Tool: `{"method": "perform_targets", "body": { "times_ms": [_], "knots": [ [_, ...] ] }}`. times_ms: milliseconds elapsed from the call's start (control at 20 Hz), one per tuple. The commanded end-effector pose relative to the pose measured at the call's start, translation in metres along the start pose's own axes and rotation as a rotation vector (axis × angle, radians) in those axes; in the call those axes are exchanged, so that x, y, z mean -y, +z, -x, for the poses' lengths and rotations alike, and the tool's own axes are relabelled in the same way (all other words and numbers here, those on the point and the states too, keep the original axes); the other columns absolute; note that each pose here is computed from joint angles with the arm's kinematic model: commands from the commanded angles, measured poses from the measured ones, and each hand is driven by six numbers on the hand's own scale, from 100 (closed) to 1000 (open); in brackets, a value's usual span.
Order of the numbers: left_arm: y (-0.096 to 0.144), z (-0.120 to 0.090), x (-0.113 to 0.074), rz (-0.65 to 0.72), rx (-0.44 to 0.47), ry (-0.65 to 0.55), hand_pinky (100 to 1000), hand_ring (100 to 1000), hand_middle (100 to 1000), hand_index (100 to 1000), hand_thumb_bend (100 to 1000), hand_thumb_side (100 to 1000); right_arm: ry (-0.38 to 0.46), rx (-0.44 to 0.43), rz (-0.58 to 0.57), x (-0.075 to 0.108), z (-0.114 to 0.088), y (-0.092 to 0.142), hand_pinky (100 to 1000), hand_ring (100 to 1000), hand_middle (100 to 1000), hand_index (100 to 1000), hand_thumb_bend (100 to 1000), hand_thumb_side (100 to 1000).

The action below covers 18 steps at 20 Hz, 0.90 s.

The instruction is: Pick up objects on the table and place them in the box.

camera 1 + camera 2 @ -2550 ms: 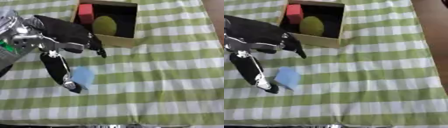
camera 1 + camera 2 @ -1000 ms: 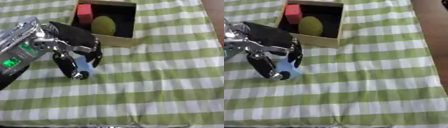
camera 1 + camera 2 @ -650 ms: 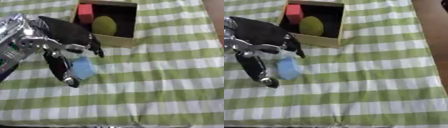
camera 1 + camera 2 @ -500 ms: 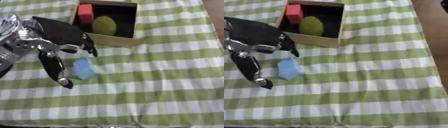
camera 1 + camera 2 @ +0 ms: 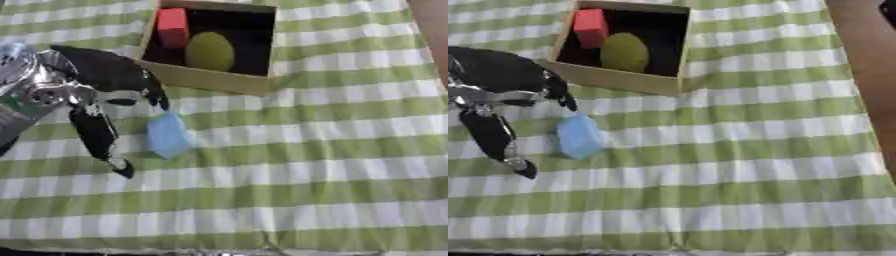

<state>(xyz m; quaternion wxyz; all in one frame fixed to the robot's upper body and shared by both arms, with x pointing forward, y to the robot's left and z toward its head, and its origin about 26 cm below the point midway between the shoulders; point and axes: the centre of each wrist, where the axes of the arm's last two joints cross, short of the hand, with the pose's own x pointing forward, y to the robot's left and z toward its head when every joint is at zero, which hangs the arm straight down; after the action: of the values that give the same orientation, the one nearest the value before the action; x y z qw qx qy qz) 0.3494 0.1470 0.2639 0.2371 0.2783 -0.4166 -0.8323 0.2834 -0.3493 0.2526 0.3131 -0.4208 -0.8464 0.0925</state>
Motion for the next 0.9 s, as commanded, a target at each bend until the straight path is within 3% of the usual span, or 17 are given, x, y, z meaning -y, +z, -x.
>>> {"method": "perform_targets", "body": {
  "times_ms": [50, 350, 500, 650, 750, 900],
  "knots": [
    [-0.005, 0.004, -0.002, -0.009, -0.039, 0.016, 822, 814, 712, 856, 784, 459, 0.0, 0.021, 0.014, 0.006, -0.005, -0.005, 869, 891, 556, 827, 100, 474],
    [-0.022, 0.006, 0.004, 0.015, -0.053, 0.056, 761, 770, 639, 800, 700, 483, -0.013, 0.013, 0.012, 0.005, -0.005, -0.004, 870, 892, 556, 827, 100, 476],
    [-0.027, 0.008, 0.006, 0.009, -0.059, 0.084, 724, 730, 573, 734, 574, 490, -0.016, 0.009, 0.012, 0.005, -0.004, -0.004, 870, 892, 555, 827, 100, 477],
    [-0.026, 0.006, 0.004, -0.008, -0.048, 0.11, 712, 706, 550, 710, 522, 492, -0.015, 0.001, 0.012, 0.004, -0.004, -0.003, 870, 893, 555, 827, 100, 478],
    [-0.023, 0.004, 0.002, -0.019, -0.036, 0.123, 700, 678, 525, 681, 470, 484, -0.015, -0.001, 0.011, 0.004, -0.004, -0.003, 870, 893, 555, 827, 100, 478],
    [-0.02, 0.001, -0.002, -0.032, -0.018, 0.143, 677, 625, 483, 633, 356, 400, -0.015, -0.004, 0.013, 0.005, -0.004, -0.003, 870, 893, 554, 827, 100, 479]
  ]
}}
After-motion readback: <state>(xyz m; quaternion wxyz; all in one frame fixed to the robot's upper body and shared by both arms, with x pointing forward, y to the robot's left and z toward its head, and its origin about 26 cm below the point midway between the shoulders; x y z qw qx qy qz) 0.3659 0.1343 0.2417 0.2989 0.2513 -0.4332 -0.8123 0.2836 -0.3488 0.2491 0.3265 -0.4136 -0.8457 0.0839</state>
